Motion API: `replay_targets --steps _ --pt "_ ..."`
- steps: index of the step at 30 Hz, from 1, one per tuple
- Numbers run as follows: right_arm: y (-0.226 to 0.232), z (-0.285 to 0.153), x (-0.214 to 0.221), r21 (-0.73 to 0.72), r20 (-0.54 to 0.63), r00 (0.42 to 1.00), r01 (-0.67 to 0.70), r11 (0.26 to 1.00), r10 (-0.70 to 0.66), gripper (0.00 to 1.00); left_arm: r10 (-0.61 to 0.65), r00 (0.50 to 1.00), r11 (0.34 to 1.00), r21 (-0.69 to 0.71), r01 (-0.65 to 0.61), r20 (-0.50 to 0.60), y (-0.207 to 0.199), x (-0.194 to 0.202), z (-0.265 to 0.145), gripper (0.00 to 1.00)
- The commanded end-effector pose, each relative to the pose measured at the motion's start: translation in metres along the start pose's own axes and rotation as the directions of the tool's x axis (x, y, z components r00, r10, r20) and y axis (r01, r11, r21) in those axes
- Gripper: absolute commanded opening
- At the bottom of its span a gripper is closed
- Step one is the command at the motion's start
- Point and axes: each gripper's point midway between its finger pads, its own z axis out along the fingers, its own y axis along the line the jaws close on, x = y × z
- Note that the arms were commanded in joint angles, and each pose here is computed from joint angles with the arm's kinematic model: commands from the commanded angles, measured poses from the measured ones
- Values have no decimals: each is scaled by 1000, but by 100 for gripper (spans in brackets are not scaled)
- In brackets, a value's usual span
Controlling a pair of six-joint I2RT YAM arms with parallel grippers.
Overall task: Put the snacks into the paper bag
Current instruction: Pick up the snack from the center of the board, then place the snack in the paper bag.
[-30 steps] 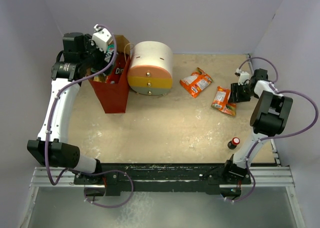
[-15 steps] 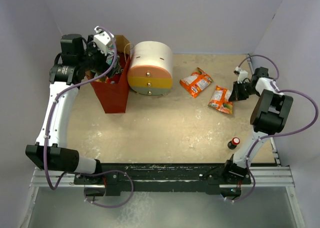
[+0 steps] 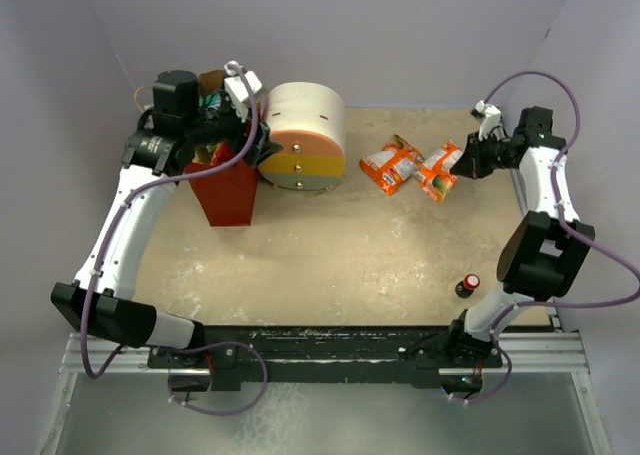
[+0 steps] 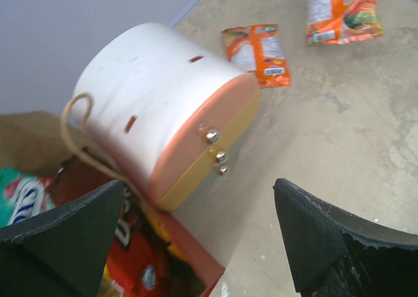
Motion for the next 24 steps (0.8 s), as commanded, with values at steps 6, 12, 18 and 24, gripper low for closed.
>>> replay_targets --steps 6,12,18,24 --pt "107 -34 -81 -134 232 954 222 966 -187 0 -81 988 973 226 50 129 -53 -35 30 99" --pt "166 -53 -113 -193 359 896 346 918 -262 0 -196 972 929 342 141 132 -69 -44 54 99" --pt "210 -69 -134 -237 446 845 428 872 -294 0 -240 962 898 408 168 131 -85 -51 79 99" --pt "245 -80 -145 -286 507 808 487 826 -301 0 -296 944 861 468 198 145 -96 -59 98 99"
